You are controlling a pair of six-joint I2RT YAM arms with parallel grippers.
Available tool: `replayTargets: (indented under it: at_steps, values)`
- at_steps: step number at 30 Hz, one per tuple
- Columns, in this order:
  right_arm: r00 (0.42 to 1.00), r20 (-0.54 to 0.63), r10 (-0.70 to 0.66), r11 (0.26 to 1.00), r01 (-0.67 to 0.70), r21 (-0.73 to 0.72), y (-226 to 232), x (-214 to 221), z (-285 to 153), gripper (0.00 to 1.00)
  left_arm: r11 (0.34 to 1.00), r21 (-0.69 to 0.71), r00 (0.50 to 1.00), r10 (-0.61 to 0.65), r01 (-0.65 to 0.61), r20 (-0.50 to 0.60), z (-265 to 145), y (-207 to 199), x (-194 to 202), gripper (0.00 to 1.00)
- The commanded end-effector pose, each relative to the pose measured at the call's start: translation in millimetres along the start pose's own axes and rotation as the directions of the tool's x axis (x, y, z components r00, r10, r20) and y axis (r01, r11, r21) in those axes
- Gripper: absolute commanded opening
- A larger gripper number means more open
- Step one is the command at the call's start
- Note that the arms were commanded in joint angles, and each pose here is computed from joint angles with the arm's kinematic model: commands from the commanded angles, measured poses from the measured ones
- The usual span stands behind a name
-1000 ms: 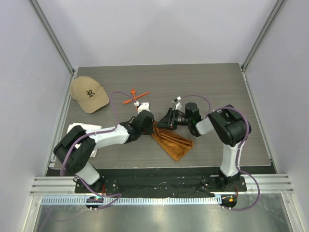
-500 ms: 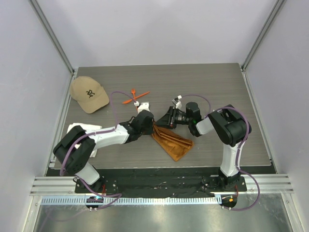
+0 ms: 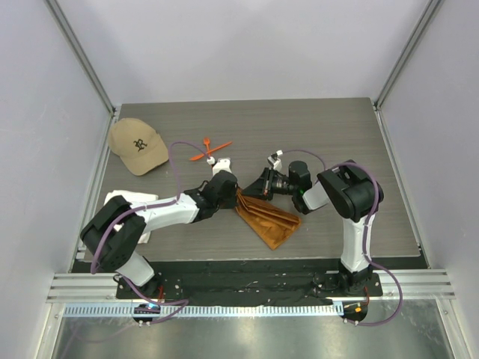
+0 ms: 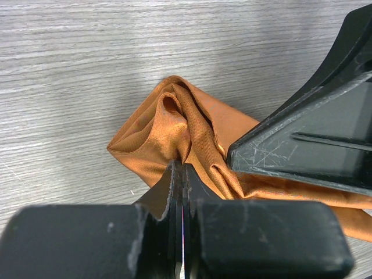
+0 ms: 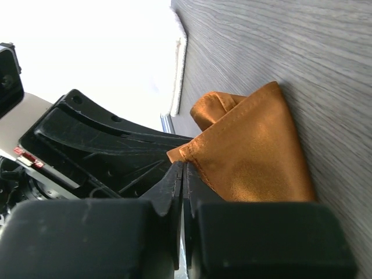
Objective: Fold the napkin into a case and place the utensils inside
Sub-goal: Pick up the top corner of the smaller rectangle folded napkin from the center of the board, then grasp the top corner of the smaller rectangle folded napkin from the folded napkin.
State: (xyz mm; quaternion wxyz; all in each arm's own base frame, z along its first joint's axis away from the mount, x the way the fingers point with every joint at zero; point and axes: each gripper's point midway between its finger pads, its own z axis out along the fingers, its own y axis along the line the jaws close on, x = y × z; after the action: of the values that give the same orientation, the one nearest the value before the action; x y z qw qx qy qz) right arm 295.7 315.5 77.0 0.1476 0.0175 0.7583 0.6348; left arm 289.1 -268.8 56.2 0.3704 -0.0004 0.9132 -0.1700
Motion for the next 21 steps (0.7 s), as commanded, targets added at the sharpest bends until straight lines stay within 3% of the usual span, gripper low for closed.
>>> replayTargets:
  at_steps: [1,21]
  values:
    - [1.000,0.011,-0.030,0.999,0.030,-0.016,-1,-5,2,0.04,0.999,0.029,0.998,-0.031,0.029,0.058,-6,-7,-17,0.00]
    - [0.998,-0.065,-0.022,0.995,0.029,0.096,-39,21,28,0.01,1.000,-0.002,1.000,0.009,-0.009,0.027,-7,-19,-23,0.00]
